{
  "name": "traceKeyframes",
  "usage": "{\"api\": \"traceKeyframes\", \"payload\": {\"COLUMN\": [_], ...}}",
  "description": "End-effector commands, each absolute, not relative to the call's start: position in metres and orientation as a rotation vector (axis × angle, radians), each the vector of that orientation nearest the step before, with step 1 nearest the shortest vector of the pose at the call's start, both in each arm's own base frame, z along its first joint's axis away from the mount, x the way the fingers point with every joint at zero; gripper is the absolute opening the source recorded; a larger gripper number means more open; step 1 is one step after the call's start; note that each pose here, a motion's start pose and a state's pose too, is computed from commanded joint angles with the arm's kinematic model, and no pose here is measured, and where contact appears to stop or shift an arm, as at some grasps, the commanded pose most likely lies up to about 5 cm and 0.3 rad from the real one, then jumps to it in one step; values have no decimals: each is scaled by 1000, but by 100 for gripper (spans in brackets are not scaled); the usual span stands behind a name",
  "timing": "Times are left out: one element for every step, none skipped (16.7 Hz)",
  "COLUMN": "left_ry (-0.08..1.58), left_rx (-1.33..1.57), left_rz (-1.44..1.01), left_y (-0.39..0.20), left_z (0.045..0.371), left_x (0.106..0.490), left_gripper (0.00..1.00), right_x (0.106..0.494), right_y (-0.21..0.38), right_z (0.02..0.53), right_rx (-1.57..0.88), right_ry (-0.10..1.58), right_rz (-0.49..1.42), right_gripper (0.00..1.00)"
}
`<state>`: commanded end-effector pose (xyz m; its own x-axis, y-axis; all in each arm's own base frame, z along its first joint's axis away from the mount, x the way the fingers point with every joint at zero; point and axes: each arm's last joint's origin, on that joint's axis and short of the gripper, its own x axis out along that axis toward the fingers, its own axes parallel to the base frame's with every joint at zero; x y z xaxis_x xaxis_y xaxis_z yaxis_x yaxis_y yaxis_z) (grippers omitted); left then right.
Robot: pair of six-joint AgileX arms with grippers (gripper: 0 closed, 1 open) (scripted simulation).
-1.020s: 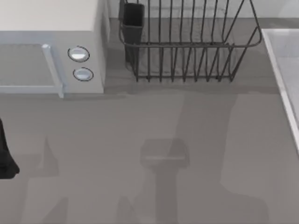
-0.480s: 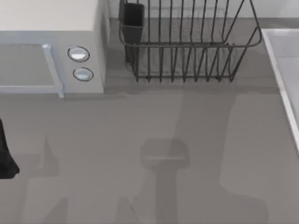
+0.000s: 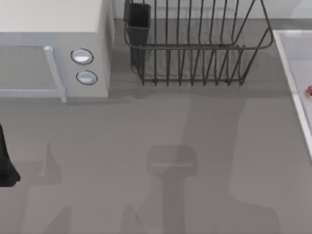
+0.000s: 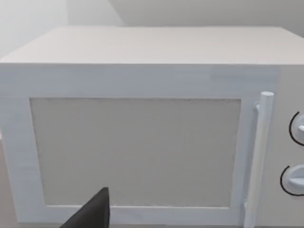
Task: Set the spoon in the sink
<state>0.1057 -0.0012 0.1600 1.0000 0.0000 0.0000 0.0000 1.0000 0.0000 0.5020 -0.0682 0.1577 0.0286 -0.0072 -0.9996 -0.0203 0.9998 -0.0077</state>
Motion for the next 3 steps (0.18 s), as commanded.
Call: {"api": "traceKeyframes", "payload": {"left_ry": [0,0,0], "left_rx": [0,0,0], "left_rz": [0,0,0], "left_y": [-1,-1,-1], "left_z": [160,160,160], "left_x": [106,106,106], "left_gripper": [100,100,100], "right_x": [502,502,502], "right_y": [-68,-68,-68], "right_z": [158,158,158], "right_rx": [-22,-22,-22], "right_ry": [1542,1542,1542], "right_rz": [10,10,10], "right_gripper": [100,100,100]}}
